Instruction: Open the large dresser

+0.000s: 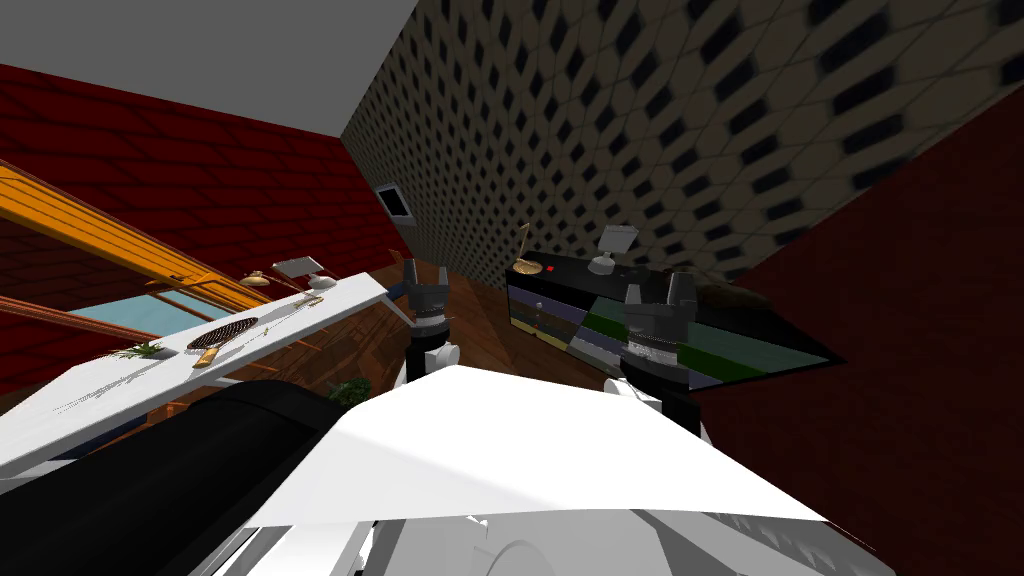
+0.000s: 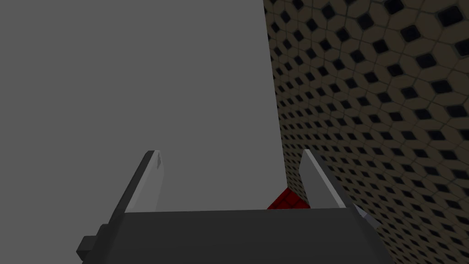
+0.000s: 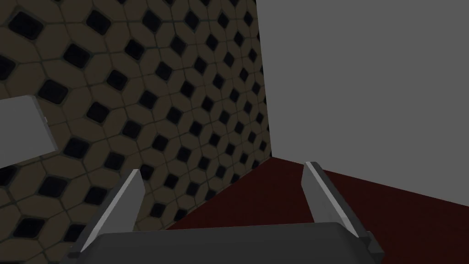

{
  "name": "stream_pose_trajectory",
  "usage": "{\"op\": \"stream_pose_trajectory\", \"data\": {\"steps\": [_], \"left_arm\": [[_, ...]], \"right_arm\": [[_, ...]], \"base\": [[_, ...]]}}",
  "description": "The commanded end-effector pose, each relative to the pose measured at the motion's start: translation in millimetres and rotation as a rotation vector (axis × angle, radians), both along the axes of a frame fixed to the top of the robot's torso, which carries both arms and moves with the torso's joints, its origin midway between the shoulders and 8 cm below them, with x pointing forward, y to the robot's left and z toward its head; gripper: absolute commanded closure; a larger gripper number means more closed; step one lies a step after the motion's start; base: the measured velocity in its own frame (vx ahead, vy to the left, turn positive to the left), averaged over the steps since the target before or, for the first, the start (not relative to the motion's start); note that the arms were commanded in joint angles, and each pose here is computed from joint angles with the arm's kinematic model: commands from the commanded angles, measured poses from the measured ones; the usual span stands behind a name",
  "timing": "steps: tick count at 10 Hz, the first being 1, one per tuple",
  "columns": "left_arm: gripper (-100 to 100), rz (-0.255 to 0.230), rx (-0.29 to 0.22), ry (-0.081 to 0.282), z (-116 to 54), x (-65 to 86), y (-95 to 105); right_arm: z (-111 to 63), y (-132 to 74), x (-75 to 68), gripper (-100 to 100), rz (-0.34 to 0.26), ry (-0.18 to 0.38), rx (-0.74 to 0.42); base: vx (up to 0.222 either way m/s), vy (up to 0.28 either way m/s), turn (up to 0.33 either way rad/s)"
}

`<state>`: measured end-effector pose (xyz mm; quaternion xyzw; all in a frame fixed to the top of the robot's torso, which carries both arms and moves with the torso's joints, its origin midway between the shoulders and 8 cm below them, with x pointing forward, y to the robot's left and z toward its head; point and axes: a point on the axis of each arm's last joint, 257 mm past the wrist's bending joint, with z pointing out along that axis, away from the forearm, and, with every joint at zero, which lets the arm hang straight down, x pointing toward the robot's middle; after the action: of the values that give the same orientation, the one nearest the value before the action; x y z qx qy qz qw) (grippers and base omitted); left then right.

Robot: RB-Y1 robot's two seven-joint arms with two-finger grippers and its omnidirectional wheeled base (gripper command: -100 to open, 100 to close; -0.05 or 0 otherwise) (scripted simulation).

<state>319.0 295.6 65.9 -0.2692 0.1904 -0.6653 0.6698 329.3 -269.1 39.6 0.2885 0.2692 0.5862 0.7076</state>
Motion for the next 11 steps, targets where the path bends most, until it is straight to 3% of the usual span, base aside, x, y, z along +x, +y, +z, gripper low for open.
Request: {"op": "stream_pose_trajectory", "data": {"steps": [1, 9, 10, 11], "left_arm": [[0, 0.0, 0.0, 0.0, 0.0, 0.0, 0.0], [0, 0.0, 0.0, 0.0, 0.1, -0.1, 0.0], [0, 0.0, 0.0, 0.0, 0.1, -0.1, 0.0], [0, 0.0, 0.0, 0.0, 0.0, 0.0, 0.0]], "right_arm": [[0.0, 0, 0.0, 0, 0.0, 0.0, 0.0], [0.2, 0, -0.1, 0, 0.0, 0.0, 0.0], [-7.9, 6, 4.7, -100, 0.009, 0.034, -0.048], [-16.2, 11, 9.1, -100, 0.013, 0.066, -0.088]], "base": [[0.0, 0.0, 0.0], [0.0, 0.0, 0.0], [0.013, 0.022, 0.004], [0.017, 0.049, 0.006]]}}
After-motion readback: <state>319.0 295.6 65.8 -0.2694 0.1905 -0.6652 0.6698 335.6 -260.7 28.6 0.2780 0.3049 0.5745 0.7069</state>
